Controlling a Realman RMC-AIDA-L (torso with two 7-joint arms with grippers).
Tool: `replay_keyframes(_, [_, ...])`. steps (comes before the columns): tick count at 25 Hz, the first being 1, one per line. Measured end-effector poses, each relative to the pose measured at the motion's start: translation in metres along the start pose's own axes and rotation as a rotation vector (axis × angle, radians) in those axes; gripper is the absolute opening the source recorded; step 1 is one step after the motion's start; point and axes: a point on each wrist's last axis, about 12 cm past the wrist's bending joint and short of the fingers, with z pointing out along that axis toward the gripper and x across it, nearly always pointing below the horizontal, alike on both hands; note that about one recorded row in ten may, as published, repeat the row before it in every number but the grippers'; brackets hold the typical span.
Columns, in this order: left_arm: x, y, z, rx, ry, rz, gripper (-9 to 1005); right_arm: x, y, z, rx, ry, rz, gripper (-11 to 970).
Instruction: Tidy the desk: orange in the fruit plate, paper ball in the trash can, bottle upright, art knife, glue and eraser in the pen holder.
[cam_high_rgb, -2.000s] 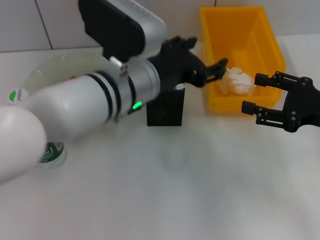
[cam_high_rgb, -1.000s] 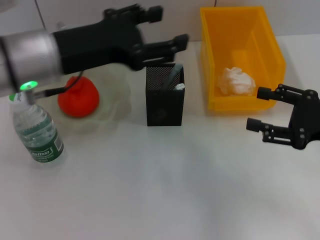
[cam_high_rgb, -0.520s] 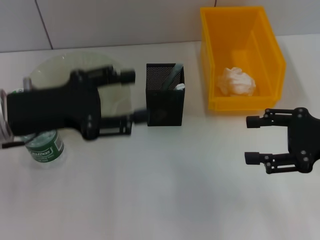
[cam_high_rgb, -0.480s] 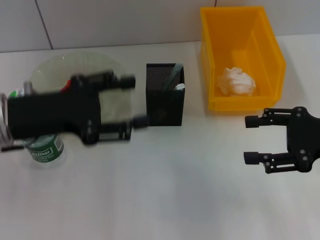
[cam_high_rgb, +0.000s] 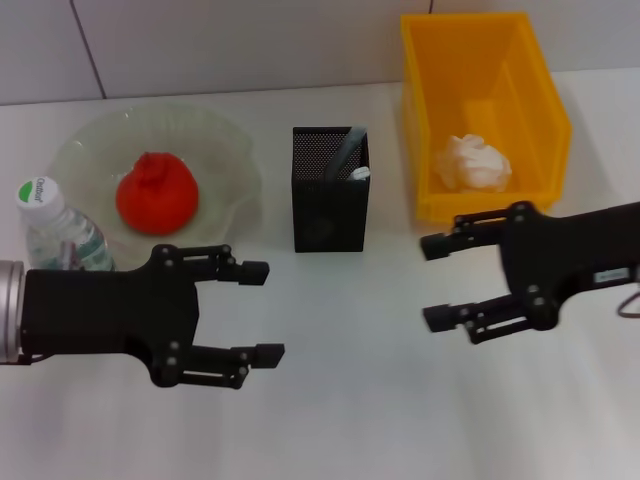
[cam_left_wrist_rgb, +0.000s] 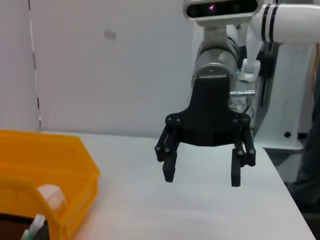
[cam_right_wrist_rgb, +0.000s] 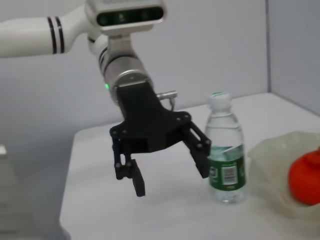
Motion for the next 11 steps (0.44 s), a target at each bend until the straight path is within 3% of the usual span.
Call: replay_keyframes(11, [0.005, -0.001, -0.011, -0.035, 0.023, 0.004, 801, -0.006, -0.004, 0.033, -0.043, 0.085, -0.034, 768])
